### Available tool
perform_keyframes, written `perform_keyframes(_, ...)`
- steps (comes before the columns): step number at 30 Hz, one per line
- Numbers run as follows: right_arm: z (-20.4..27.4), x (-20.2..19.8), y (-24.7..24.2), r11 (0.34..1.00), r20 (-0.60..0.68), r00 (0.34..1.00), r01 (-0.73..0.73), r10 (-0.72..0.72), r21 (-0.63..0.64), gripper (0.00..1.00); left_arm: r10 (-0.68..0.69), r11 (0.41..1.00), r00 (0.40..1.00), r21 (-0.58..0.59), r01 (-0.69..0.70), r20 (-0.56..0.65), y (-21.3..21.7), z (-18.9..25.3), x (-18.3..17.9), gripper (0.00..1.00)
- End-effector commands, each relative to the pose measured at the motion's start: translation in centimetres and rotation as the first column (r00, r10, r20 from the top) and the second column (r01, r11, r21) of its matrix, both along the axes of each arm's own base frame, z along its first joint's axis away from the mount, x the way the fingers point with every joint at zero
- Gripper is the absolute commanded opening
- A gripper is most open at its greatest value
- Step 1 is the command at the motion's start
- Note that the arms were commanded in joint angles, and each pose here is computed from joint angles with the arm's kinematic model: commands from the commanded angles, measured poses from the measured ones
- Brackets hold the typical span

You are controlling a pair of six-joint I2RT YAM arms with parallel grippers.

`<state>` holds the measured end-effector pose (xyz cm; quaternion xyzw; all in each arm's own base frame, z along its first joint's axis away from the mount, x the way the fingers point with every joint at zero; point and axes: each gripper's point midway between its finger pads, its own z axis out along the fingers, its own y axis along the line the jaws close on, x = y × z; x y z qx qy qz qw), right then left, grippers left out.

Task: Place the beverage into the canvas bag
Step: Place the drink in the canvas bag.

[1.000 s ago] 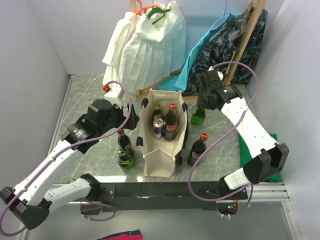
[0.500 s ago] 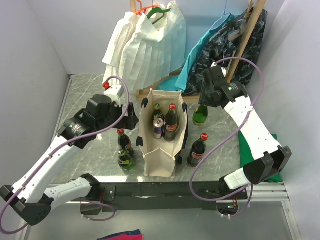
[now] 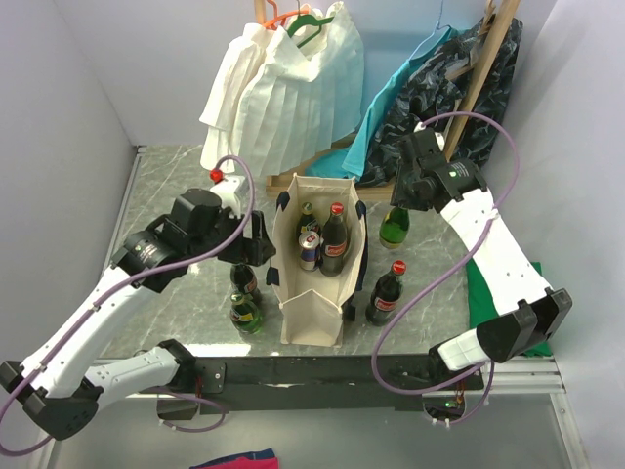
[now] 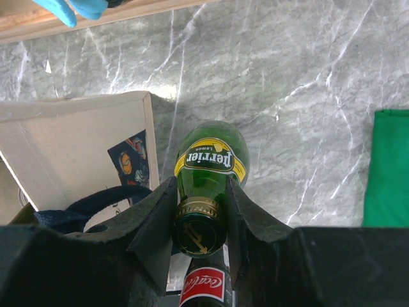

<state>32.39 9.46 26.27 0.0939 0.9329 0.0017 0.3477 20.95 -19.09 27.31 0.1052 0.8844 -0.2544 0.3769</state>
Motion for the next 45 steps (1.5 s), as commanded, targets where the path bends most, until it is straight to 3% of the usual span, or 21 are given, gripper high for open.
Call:
perform_keyframes(1,6.3,0.8,-0.6,0.999,0.213,0.977,0.017,-0.028,0.052,0.00,-0.071,0.996,0.997,-0.054,0.073,0.028,-1.8,1.4,-1.1,0.86)
perform_keyframes(8,6.5,0.7,-0.9,0.999,0.222,0.975,0.020,-0.030,0.047,0.00,-0.099,0.995,0.995,0.004,0.099,-0.002,-3.5,-0.1,-1.4,0.76)
perform_keyframes(19,7.2,0.3,-1.2,0.999,0.233,0.972,0.020,-0.029,0.040,0.00,-0.065,0.996,0.997,0.055,0.068,-0.046,-3.5,-1.4,-1.7,0.42)
perform_keyframes(30,7.5,0.1,-1.4,0.999,0.243,0.970,0.016,-0.025,0.038,0.00,-0.042,0.997,0.998,0.056,0.044,-0.049,-3.2,-1.1,-2.0,0.02)
perform_keyframes(45,10.1,-0.1,-1.8,0.998,0.300,0.953,0.021,-0.036,0.051,0.00,-0.016,0.999,1.000,0.044,0.017,-0.017,-3.2,1.2,-1.9,0.01)
